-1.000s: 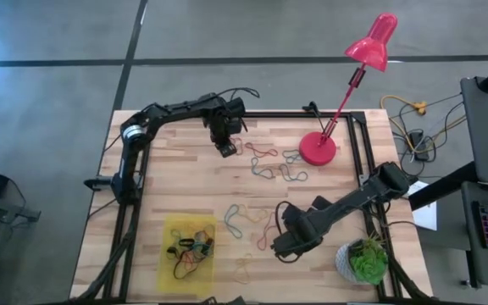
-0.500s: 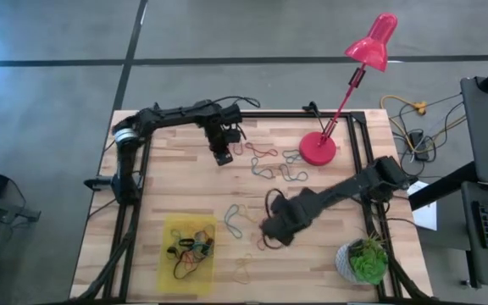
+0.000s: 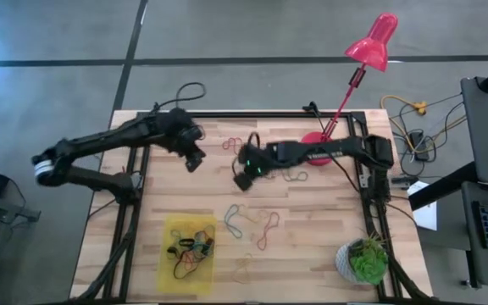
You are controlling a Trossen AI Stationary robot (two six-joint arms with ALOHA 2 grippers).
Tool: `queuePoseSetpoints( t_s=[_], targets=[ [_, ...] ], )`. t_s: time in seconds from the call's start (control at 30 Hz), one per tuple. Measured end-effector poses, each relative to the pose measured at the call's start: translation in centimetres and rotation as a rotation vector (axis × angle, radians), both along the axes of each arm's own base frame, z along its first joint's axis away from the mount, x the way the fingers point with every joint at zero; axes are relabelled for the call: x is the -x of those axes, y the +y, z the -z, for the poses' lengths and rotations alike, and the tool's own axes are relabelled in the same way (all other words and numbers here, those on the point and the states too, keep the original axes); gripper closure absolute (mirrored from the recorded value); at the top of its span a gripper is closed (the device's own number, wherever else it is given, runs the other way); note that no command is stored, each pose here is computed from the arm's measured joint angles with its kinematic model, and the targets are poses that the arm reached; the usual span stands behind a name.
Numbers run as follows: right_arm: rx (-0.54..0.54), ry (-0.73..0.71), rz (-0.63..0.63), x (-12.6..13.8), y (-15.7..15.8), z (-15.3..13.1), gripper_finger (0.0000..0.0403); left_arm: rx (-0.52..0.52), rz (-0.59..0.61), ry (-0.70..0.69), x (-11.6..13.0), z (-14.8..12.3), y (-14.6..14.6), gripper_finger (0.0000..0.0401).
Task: Pick and place rubber bands into bin
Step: Put the red rubber band into the bin
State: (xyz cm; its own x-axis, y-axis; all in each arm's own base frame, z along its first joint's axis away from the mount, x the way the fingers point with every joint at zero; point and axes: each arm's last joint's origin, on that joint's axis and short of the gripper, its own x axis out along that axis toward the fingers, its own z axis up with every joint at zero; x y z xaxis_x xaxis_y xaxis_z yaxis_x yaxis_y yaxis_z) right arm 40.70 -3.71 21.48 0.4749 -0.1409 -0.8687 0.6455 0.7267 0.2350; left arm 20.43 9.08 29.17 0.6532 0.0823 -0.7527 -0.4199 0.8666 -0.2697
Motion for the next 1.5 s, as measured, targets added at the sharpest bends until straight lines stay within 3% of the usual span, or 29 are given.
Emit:
queuePoseSetpoints(
  t_s=[0.2,0.53,0.77,1.07,1.5],
  targets=[
    [0.012,-0.098,0.123,-1.1,-5.8,1.5,0.0394,0.035,-0.069,-0.079,3.1,0.4,-1.5,0.0401],
    [-0.039,-0.105,0.078,-3.4,-11.1,5.7,0.0394,0.031,-0.120,-0.249,3.8,-1.0,-1.9,0.0401],
    [-0.008,0.079,0.204,-4.6,-12.0,7.1,0.0394,0.070,-0.136,-0.290,3.4,-1.4,-1.7,0.0401],
    [0.003,0.206,0.164,-6.5,-12.6,7.5,0.0394,0.065,-0.127,-0.292,3.4,-1.4,-1.8,0.0401],
    [-0.086,0.346,0.160,-5.9,-12.2,7.2,0.0394,0.057,-0.092,-0.292,3.4,-1.4,-1.8,0.0401]
  ],
)
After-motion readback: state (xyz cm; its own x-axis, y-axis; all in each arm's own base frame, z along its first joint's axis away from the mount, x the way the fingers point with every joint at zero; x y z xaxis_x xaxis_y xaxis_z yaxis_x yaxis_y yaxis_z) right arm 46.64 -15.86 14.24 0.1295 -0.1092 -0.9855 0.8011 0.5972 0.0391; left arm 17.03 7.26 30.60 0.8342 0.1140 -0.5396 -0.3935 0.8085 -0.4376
